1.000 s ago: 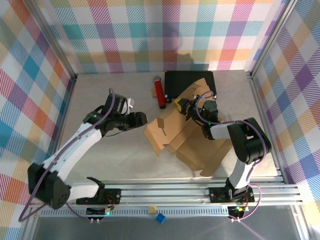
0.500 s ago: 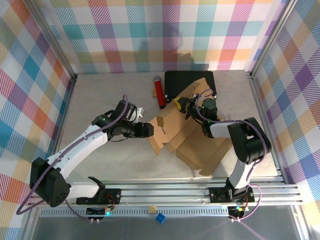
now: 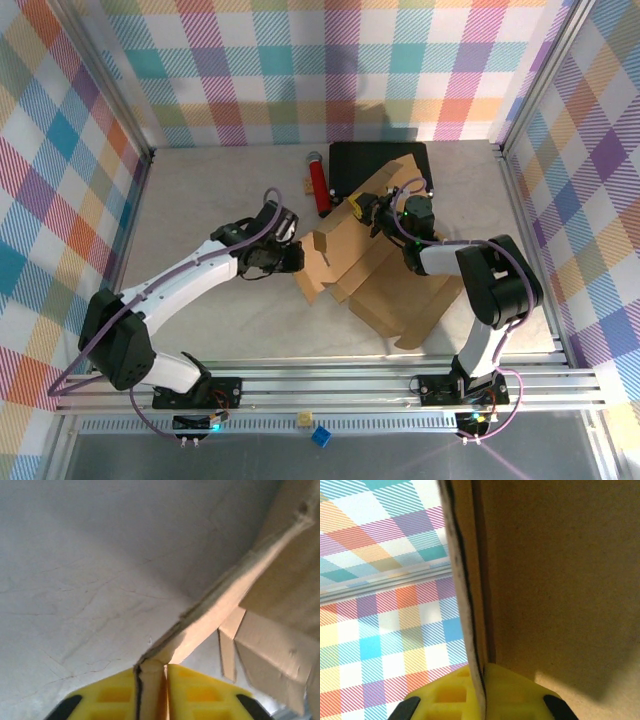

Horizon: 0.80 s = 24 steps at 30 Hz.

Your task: Fold the paper box

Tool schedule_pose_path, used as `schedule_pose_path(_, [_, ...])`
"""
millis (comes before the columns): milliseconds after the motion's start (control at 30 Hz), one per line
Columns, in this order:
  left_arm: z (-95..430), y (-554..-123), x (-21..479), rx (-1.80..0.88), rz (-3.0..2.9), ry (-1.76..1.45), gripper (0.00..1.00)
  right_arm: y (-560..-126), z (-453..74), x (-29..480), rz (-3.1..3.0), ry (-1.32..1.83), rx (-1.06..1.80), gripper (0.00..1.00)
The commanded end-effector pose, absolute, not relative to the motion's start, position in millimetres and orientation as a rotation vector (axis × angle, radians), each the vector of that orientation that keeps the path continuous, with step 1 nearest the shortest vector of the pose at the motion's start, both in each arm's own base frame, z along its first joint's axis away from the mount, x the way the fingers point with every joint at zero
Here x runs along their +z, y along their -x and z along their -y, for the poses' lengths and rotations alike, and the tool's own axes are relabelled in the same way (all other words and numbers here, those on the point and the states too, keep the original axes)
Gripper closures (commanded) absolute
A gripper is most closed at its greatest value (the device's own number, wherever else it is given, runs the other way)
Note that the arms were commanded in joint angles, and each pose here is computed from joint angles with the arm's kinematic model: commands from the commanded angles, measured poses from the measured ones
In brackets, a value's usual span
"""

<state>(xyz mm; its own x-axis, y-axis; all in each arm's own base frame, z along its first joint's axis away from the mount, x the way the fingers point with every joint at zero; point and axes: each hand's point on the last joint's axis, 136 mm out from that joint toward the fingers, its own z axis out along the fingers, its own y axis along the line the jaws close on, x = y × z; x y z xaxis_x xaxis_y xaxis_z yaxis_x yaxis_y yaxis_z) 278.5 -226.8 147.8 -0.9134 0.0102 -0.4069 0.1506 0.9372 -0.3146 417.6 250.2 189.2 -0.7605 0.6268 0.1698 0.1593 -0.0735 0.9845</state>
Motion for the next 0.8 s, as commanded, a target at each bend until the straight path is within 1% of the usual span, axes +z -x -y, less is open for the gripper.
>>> schedule_pose_path(0, [205.4, -292.9, 160.0, -0.32, -2.618, 0.032, 1.0, -420.5, -246.2, 227.1, -1.759, -0.794, 1.935, 1.0])
schedule_pose_path(100, [182.0, -301.2, 170.6, -0.155, -2.565, 0.085, 1.0, -418.3, -249.4, 235.3, -1.737, -0.8, 1.96, 1.0])
schedule_pose_path(133, [175.0, -304.8, 175.6, -0.098, -2.541, 0.078, 1.0, -416.1, -251.4, 236.5, -1.745, -0.813, 1.962, 0.95])
schedule_pose_path(200, [164.4, -312.0, 183.7, 0.0, -2.489, 0.03, 1.0, -407.3, -256.0, 236.6, -1.789, -0.832, 1.946, 0.81])
schedule_pose_path(267, [164.6, -319.5, 189.3, 0.038, -2.423, -0.085, 1.0, -392.2, -258.0, 231.4, -1.882, -0.86, 1.884, 0.61])
schedule_pose_path(333, [166.4, -323.9, 191.7, 0.053, -2.363, -0.195, 1.0, -379.1, -253.7, 228.3, -1.953, -0.868, 1.805, 0.45])
schedule_pose_path(367, [169.4, -324.7, 193.2, 0.049, -2.328, -0.259, 1.0, -373.5, -249.0, 223.7, -1.992, -0.88, 1.751, 0.35])
schedule_pose_path(433, [169.3, -325.2, 197.8, 0.061, -2.26, -0.344, 1.0, -367.1, -238.6, 218.6, -2.037, -0.898, 1.664, 0.23])
schedule_pose_path(467, [168.7, -324.2, 198.5, 0.071, -2.233, -0.388, 1.0, -365.9, -233.4, 215.4, -2.045, -0.917, 1.635, 0.18])
schedule_pose_path(600, [168.7, -321.4, 197.5, 0.114, -2.19, -0.524, 1.0, -372.4, -226.2, 212.7, -2.0, -0.97, 1.662, 0.15])
schedule_pose_path(767, [166.1, -322.9, 186.9, 0.172, -2.191, -0.578, 1.0, -381.7, -230.7, 218.4, -2.024, -1.005, 1.656, 0.15])
